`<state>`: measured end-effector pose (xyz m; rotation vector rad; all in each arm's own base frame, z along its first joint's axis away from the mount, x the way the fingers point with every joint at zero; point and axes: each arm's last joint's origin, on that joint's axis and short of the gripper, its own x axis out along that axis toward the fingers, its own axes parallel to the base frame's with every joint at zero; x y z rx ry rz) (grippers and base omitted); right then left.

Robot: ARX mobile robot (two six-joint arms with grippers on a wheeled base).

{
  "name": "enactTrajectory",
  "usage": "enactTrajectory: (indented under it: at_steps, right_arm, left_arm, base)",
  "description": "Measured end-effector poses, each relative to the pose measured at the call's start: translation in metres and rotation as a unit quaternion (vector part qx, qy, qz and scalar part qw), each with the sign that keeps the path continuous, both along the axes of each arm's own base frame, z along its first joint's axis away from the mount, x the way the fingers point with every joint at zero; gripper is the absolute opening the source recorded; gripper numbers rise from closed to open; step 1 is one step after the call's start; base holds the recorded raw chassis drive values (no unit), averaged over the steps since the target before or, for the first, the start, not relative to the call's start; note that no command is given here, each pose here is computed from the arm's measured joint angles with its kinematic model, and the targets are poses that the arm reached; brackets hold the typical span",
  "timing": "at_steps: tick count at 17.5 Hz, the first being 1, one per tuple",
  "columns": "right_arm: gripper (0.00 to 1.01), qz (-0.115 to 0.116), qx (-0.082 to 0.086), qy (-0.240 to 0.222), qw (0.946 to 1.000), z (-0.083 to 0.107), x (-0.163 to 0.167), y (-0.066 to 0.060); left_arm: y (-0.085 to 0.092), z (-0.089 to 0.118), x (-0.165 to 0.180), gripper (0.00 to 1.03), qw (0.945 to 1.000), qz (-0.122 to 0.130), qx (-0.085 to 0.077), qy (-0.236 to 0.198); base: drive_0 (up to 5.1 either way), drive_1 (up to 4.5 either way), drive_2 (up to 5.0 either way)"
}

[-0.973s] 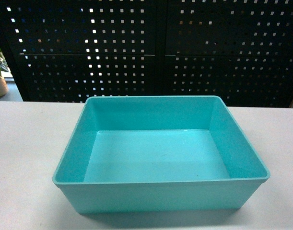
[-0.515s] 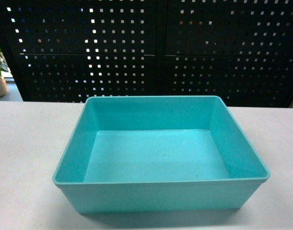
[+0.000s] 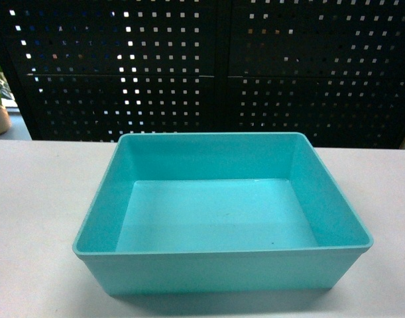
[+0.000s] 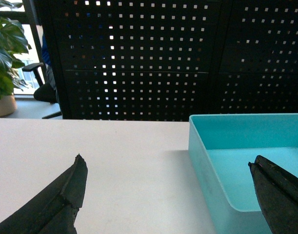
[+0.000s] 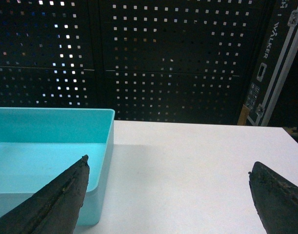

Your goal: Stack blue boxes stably on right

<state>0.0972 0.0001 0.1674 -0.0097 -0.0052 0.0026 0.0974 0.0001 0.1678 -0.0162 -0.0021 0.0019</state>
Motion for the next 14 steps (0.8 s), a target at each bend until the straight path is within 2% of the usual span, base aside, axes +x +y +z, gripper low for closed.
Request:
enactTrajectory:
  at_steps: [11,12,13,14]
  right_arm:
    - [0.98,0.000,0.000,0.000,1.0000,0.0000,0.0000,0.0000]
    - [0.98,0.000,0.000,0.000,1.0000,0.0000,0.0000,0.0000]
    - [0.98,0.000,0.000,0.000,1.0000,0.0000,0.0000,0.0000]
    - [0.98,0.000,0.000,0.000,1.0000,0.0000,0.0000,0.0000]
  left_arm:
    - [0.0000,0.0000,0.0000,0.98,1.0000,0.000,0.000,0.000]
    - [0.0000,0.0000,0.0000,0.90,1.0000,0.000,0.000,0.000]
    - [0.0000,0.0000,0.0000,0.99,1.0000,0.000,0.000,0.000]
    - [0.0000,0.0000,0.0000,0.98,1.0000,0.000,0.001,0.000]
  base:
    - [0.0,0.00,0.0]
    - [0.0,0.00,0.0]
    - [0.0,0.00,0.0]
    - [0.0,0.00,0.0]
